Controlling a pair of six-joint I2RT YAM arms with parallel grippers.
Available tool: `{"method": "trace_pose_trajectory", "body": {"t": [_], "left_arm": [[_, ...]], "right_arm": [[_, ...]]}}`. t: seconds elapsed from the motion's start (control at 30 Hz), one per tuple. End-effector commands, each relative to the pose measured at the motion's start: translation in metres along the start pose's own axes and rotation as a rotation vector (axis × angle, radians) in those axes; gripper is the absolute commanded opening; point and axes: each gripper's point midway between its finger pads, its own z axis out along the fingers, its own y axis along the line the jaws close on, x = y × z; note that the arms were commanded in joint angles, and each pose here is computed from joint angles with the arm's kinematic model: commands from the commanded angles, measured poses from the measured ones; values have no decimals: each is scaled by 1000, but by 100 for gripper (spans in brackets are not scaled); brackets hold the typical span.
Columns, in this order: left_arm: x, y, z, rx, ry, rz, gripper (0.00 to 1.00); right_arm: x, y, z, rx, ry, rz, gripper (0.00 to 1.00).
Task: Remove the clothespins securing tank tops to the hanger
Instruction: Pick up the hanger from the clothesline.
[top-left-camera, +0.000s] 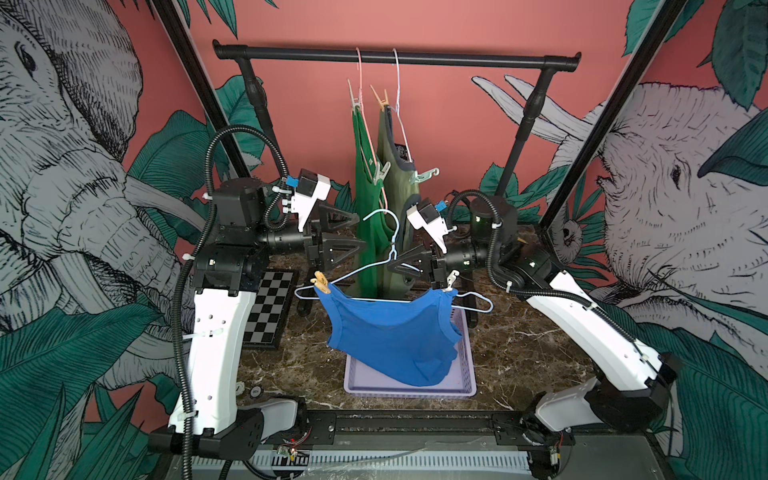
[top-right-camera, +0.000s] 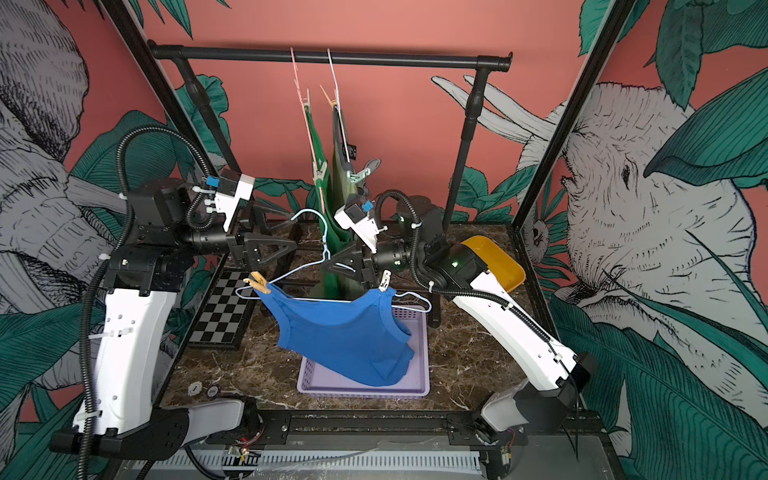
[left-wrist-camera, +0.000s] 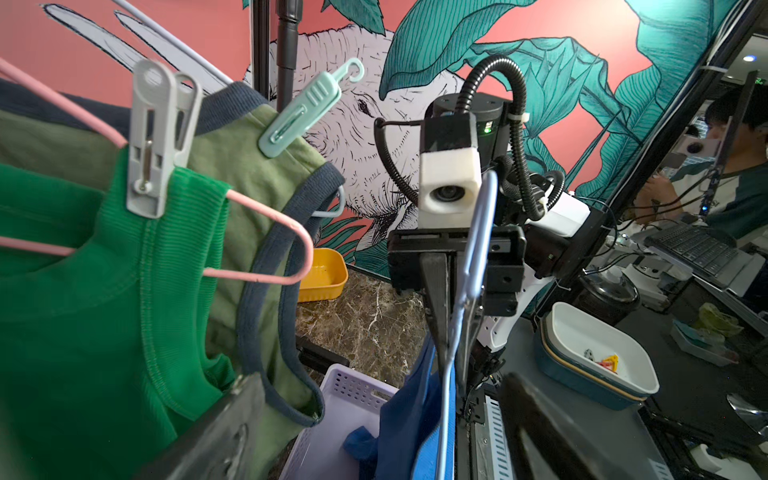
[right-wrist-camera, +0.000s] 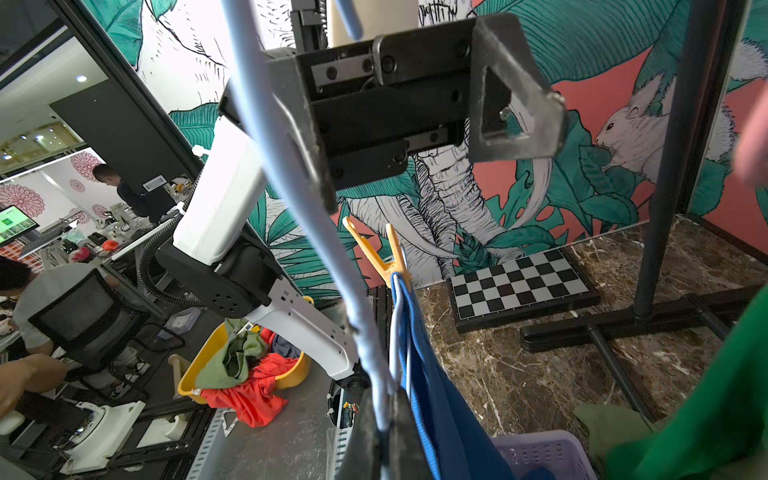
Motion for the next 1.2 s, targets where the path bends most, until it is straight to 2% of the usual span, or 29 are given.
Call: {"method": "trace_pose_trajectory", "body": {"t": [0.0,0.4,0.53,0.73,0.8,0.93,1.17], "left_arm": [[-7,-11,0,7,-10,65,86],[13,-6,12,63,8,-9,55],[17,-5,14,73,10,-24,49],[10,-8,15,102,-6,-35,34],[6,-10,15,115,-12,-39,32],[4,-11,15,128,-17,-48,17],[7,-12,16,145,-17,-68,0]], "right_arm": [[-23,7,8,-14,-62,-111,0],[-36,2,29,-31,-88,-120,0],[-39,2,32,-44,-90,-118,0],[-30,-7,41,-44,-64,-98,0],[-29,-8,42,-41,-59,-93,0],[-28,-9,41,-33,-55,-96,0],[-31,-8,41,-36,-62,-99,0]]}}
